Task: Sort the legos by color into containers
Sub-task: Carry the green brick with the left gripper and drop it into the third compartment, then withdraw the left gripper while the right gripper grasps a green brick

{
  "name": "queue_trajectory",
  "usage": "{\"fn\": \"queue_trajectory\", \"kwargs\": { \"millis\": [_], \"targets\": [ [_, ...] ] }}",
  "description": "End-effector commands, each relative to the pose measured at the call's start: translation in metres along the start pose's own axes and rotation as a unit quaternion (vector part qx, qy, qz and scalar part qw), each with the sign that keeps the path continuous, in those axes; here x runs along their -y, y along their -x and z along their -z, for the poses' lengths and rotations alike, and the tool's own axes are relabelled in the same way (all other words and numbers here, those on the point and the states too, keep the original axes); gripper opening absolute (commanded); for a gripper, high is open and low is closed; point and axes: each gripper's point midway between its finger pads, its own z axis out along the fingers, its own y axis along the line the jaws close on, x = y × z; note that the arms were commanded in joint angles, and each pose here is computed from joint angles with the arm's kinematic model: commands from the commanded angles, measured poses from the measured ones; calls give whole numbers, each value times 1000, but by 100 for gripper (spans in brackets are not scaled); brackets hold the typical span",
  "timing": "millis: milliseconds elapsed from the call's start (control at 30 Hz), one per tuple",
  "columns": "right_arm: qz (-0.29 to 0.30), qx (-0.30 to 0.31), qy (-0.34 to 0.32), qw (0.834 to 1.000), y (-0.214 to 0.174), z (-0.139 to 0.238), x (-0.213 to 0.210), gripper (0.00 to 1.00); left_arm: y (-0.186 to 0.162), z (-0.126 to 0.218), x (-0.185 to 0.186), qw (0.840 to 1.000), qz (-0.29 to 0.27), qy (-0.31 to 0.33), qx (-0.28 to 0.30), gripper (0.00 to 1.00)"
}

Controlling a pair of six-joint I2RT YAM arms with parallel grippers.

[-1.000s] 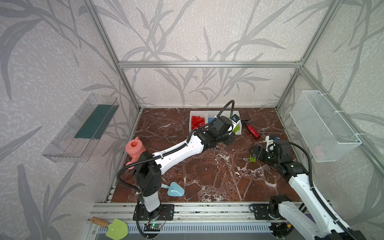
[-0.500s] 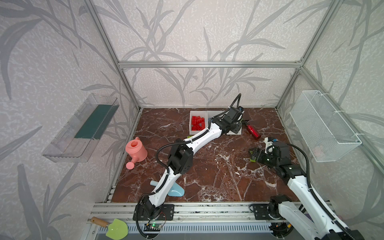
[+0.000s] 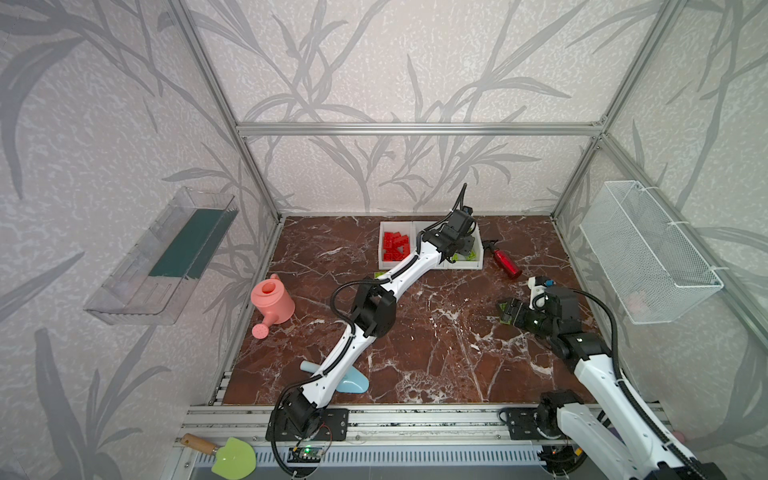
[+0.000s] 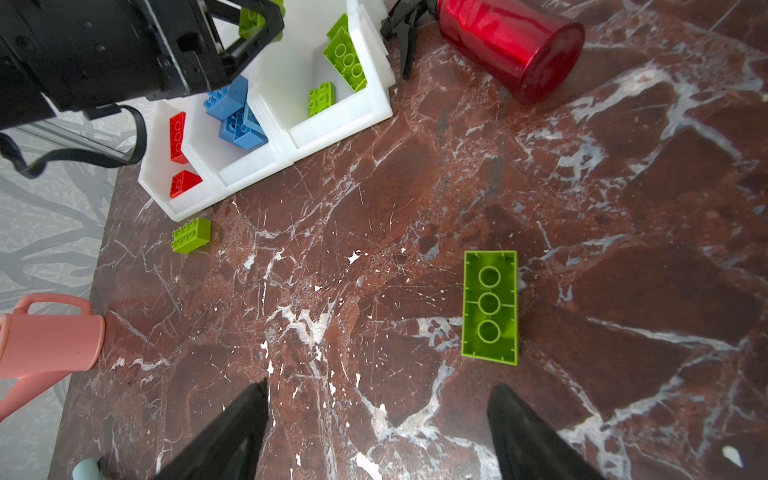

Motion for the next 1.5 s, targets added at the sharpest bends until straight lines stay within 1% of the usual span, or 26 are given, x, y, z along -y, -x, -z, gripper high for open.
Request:
{"fn": "queue_trajectory", "kwargs": {
  "millis": [0, 100, 167, 200, 267, 333, 367, 433, 500, 633, 733, 900, 1000, 1100, 1200, 1267, 1467],
  "targets": [
    [3, 0, 11, 1000, -1, -4, -3, 84, 13, 1, -2, 1000, 14, -1, 21, 24],
    [5, -6, 10, 1000, -2, -7, -4, 84, 13, 0, 1, 1000, 6, -7, 23, 26],
    [9, -13, 4, 1000, -4, -7, -4, 85, 14, 1, 3, 1000, 4, -13, 22, 30],
    [12, -13, -1, 1000, -4, -6, -3, 86, 16, 3, 3, 1000, 4, -15, 23, 33],
    [13, -10, -13, 1000, -3, -3, 1, 87, 17, 6, 4, 1000, 9, -17, 20, 49],
    [14, -5, -18, 1000, -2, -1, 2, 88, 19, 10, 4, 1000, 14, -18, 20, 57],
    [14, -5, -20, 1000, -1, 1, 2, 89, 20, 12, 3, 1000, 17, -15, 19, 60],
    [15, -7, -26, 1000, -1, 3, 3, 89, 25, 19, 2, 1000, 20, -12, 21, 63],
    [15, -11, -33, 999, -2, 6, 5, 89, 30, 30, 5, 999, 16, -21, 19, 65],
    [12, -17, -44, 999, -5, 9, 8, 89, 42, 60, 9, 999, 30, -34, 14, 66],
    [9, -27, -54, 998, -8, 10, 11, 89, 51, 86, 14, 997, 46, -45, 30, 66],
    [8, -59, -60, 996, -15, 8, 12, 89, 47, 128, 29, 994, 62, -73, 45, 67],
    [12, -63, -75, 995, -14, 9, 16, 89, 35, 157, 36, 995, 56, -72, 51, 67],
    [22, -58, -92, 994, -10, 10, 20, 89, 19, 186, 33, 994, 65, -64, 61, 68],
    [24, -59, -104, 993, -8, 6, 25, 89, -1, 214, 22, 992, 89, -58, 71, 71],
    [22, -64, -111, 992, -7, 1, 27, 89, -16, 232, 12, 990, 104, -47, 78, 75],
    [23, -72, -129, 989, -6, -18, 37, 88, -55, 271, -13, 988, 126, -24, 87, 83]
  ]
}}
